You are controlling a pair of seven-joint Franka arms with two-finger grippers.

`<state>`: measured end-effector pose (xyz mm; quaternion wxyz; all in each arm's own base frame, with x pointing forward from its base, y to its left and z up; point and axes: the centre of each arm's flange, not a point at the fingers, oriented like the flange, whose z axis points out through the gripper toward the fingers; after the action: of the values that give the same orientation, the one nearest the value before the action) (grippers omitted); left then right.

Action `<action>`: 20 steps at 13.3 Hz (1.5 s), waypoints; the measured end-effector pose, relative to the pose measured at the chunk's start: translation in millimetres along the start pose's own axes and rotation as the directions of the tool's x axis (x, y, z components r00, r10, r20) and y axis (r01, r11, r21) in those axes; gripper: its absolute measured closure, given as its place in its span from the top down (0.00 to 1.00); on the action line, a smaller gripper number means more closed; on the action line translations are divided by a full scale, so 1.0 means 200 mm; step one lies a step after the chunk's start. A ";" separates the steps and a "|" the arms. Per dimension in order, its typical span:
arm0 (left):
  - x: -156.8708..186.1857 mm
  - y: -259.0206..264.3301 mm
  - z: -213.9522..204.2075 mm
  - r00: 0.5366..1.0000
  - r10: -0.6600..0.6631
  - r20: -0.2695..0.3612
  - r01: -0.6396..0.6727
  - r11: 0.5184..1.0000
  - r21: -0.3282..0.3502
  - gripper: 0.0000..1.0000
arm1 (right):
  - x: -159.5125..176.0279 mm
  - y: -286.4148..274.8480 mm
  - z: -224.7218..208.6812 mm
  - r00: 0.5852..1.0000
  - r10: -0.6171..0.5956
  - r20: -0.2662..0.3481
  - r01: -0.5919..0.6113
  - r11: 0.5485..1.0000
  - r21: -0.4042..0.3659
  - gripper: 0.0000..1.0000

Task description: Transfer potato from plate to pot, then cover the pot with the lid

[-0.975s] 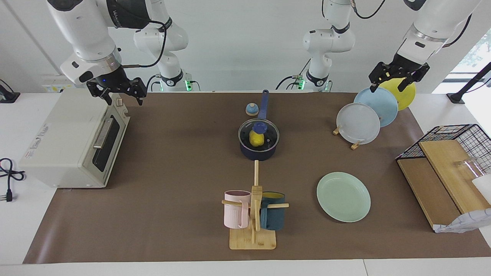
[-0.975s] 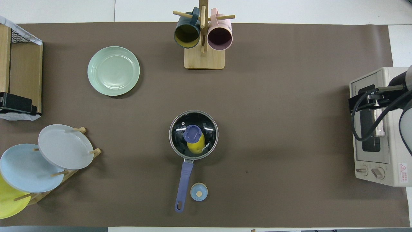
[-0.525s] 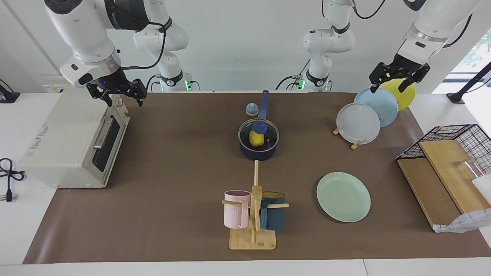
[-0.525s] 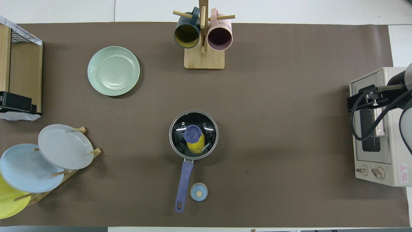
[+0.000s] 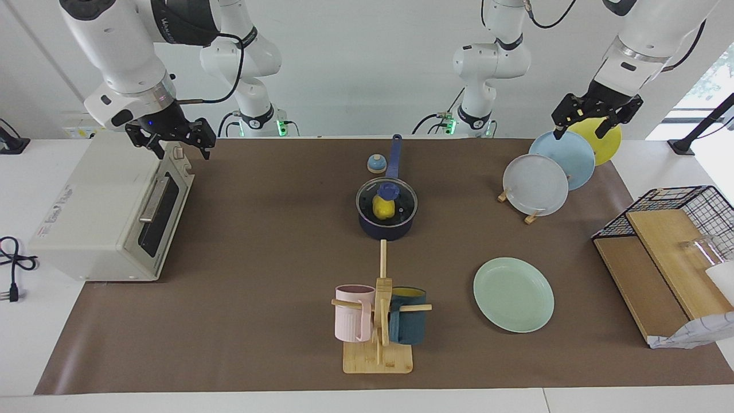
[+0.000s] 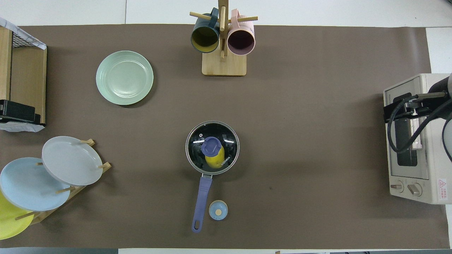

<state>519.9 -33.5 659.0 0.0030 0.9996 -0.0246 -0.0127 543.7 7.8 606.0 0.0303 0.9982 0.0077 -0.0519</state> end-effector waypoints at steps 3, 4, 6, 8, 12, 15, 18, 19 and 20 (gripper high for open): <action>0.00 0.00 0.00 1.000 0.000 -0.001 0.000 1.000 0.000 1.00 | 0.00 0.00 0.00 1.000 -0.002 0.001 0.002 1.000 0.000 1.00; 0.00 0.00 0.00 1.000 0.000 -0.002 0.000 1.000 0.000 1.00 | 0.00 -0.01 0.00 1.000 -0.003 0.001 0.003 1.000 0.000 1.00; 0.00 0.00 0.00 1.000 0.000 -0.003 0.000 1.000 0.000 1.00 | 0.00 -0.02 0.00 1.000 -0.009 0.002 0.009 1.000 0.002 1.00; 0.00 0.00 0.00 1.000 0.000 -0.004 0.000 1.000 0.000 1.00 | 0.00 -0.04 0.00 1.000 -0.014 0.008 0.014 1.000 0.002 1.00; 0.00 0.00 0.01 1.000 0.000 0.001 0.000 1.000 0.000 1.00 | -0.01 -0.03 0.02 0.999 -0.013 0.034 0.013 1.000 0.002 1.00; 0.00 0.00 0.01 1.000 0.000 0.001 0.000 1.000 0.000 1.00 | -0.01 -0.04 0.01 0.999 -0.016 0.032 0.016 1.000 0.002 1.00; 0.00 0.00 0.01 1.000 0.001 0.002 -0.001 1.000 0.000 1.00 | -0.01 -0.06 0.00 0.999 -0.024 0.028 0.024 1.000 0.001 1.00; 0.00 0.01 0.01 1.000 0.002 0.002 -0.002 1.000 0.000 1.00 | -0.01 -0.07 0.00 0.999 -0.024 0.028 0.024 1.000 0.001 1.00; 0.00 0.01 0.01 1.000 0.002 0.002 -0.002 1.000 0.000 1.00 | -0.01 -0.07 0.00 0.999 -0.024 0.027 0.024 1.000 0.001 1.00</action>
<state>520.3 -34.7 656.5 0.0029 0.9996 -0.0257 -0.0136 541.3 20.8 605.3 0.0294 0.9972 0.0191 -0.0657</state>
